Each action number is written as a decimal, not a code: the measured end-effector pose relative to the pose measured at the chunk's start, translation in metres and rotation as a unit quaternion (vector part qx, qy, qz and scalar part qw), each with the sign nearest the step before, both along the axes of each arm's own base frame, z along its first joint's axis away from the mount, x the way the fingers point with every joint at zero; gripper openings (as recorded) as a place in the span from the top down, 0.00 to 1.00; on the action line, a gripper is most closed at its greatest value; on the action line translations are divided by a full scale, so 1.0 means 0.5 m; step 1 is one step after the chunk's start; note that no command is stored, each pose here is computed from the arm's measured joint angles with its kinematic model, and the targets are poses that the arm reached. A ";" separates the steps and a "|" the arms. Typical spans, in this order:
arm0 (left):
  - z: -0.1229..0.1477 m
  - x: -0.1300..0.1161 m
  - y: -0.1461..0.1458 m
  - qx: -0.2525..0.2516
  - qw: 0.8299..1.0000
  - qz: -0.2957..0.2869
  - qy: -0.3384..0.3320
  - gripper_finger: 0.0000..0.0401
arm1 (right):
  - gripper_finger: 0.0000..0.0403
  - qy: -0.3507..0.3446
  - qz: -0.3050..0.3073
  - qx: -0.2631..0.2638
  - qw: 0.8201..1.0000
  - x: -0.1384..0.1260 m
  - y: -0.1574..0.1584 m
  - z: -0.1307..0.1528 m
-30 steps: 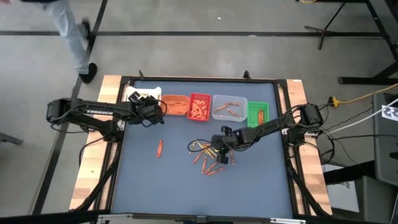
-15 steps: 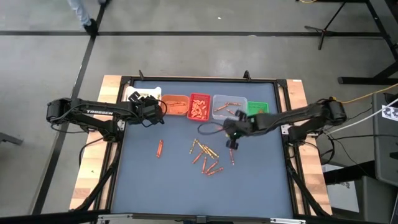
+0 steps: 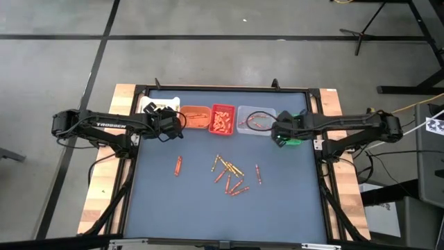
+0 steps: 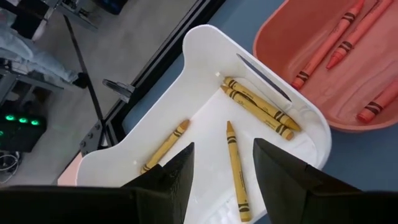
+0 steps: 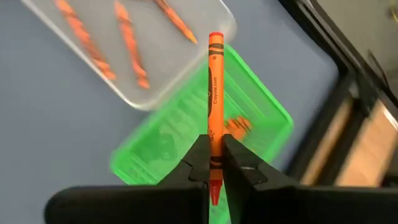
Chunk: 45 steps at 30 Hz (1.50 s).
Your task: Sort crayons
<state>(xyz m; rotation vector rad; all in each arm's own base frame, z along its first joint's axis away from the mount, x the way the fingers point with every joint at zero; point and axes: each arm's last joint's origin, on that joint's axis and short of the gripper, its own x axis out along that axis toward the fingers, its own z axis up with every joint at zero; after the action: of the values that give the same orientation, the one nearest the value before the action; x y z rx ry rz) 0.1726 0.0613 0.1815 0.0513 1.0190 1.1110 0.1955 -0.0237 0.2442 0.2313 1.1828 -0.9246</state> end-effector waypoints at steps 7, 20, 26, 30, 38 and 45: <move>-0.001 0.000 -0.001 -0.007 1.000 -0.002 -0.001 0.63 | 0.95 0.024 -0.033 0.007 0.999 -0.015 -0.001 -0.002; -0.001 0.000 -0.001 -0.007 1.000 -0.002 -0.001 0.63 | 0.95 0.025 -0.032 0.008 0.999 -0.015 -0.001 -0.002; -0.001 0.000 -0.001 -0.007 1.000 -0.002 -0.001 0.63 | 0.95 0.025 -0.031 0.008 0.999 -0.015 -0.001 -0.002; -0.001 0.000 -0.001 -0.007 1.000 -0.002 -0.001 0.63 | 0.92 0.025 -0.031 0.008 0.999 -0.015 -0.001 -0.002; 0.000 0.000 0.000 -0.006 1.000 -0.002 -0.003 0.63 | 0.72 0.024 -0.031 0.007 0.999 -0.015 -0.001 -0.002; 0.002 0.006 0.001 -0.003 1.000 0.004 -0.027 0.63 | 0.65 0.023 -0.031 0.007 0.999 -0.015 -0.001 -0.002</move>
<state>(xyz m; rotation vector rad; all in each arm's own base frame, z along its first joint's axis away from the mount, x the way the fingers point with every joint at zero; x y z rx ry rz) 0.1758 0.0617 0.1824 0.0126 0.9746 1.1103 0.1883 -0.0240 0.2433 0.2615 1.2308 -0.9804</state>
